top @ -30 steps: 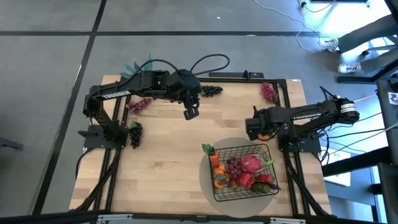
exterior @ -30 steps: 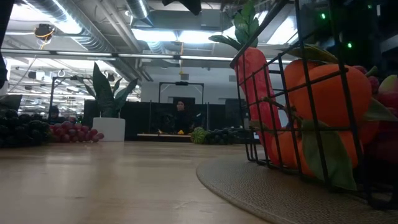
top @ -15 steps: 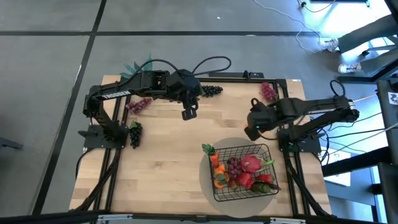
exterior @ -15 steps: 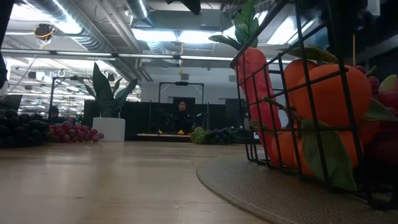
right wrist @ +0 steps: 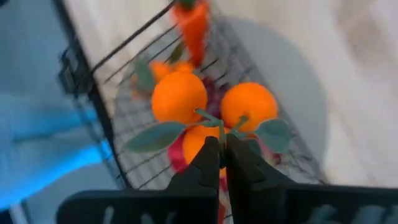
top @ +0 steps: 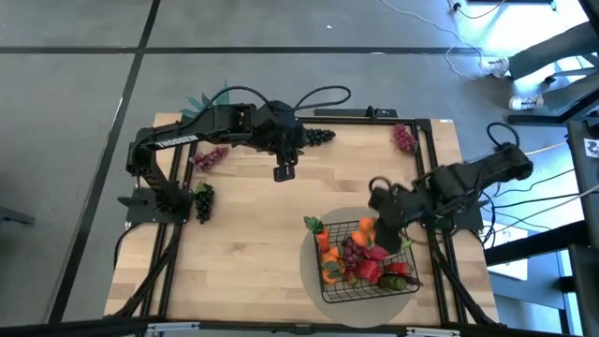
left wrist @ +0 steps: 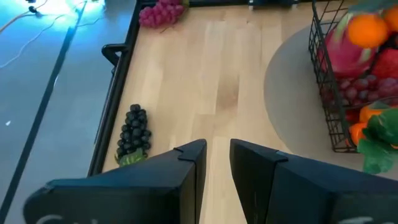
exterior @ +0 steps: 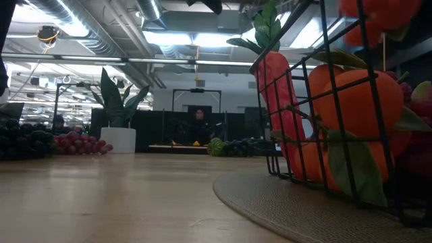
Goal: Build produce basket
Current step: Put the middle right orange into the wire basket
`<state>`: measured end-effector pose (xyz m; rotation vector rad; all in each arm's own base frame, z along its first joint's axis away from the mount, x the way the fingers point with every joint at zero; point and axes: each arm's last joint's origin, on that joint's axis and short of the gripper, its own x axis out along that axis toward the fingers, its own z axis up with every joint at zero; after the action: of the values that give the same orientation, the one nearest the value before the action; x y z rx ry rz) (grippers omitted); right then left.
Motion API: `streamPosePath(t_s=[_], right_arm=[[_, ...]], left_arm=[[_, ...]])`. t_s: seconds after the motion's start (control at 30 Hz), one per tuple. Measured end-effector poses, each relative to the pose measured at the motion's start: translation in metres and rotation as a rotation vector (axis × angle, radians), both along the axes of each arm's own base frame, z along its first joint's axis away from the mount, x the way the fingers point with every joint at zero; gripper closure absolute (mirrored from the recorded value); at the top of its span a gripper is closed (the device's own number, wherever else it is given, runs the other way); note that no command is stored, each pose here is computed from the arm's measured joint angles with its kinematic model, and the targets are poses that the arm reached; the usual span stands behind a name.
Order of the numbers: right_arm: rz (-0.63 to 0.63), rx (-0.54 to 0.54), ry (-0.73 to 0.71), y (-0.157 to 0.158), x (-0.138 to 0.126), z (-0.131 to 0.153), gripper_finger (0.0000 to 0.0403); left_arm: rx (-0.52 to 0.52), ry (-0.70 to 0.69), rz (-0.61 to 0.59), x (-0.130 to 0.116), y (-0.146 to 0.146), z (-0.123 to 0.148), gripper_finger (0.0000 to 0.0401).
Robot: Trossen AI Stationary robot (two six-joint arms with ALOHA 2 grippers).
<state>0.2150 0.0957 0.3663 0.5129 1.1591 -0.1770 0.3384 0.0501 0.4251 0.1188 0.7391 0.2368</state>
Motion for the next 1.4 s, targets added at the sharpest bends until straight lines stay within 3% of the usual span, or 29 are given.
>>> streamPosePath(t_s=[0.17, 0.33, 0.6, 0.67, 0.9, 1.0, 1.4], right_arm=[[0.095, 0.023, 0.071, 0.025, 0.011, -0.016, 0.0403], [0.182, 0.156, 0.152, 0.046, 0.027, -0.032, 0.0403], [0.194, 0.187, 0.239, 0.058, 0.045, -0.056, 0.0402], [0.195, 0.193, 0.242, 0.058, 0.045, -0.056, 0.0401], [0.22, 0.217, 0.222, 0.06, 0.047, -0.055, 0.0401], [0.233, 0.213, 0.219, 0.06, 0.047, -0.055, 0.0401], [0.231, 0.21, 0.219, 0.06, 0.047, -0.055, 0.038]], left_arm=[[0.0, -0.013, 0.011, 0.0, 0.005, 0.001, 0.0341], [0.001, -0.016, 0.029, -0.001, 0.011, 0.001, 0.0341], [0.0, -0.015, 0.033, -0.001, 0.013, 0.001, 0.0341], [-0.011, -0.012, -0.012, -0.001, 0.012, 0.001, 0.0341], [-0.096, -0.015, -0.372, -0.001, 0.002, 0.0, 0.0341], [-0.105, -0.02, -0.468, -0.002, 0.0, 0.0, 0.0341], [-0.116, -0.009, -0.479, -0.003, 0.0, -0.001, 0.0341]])
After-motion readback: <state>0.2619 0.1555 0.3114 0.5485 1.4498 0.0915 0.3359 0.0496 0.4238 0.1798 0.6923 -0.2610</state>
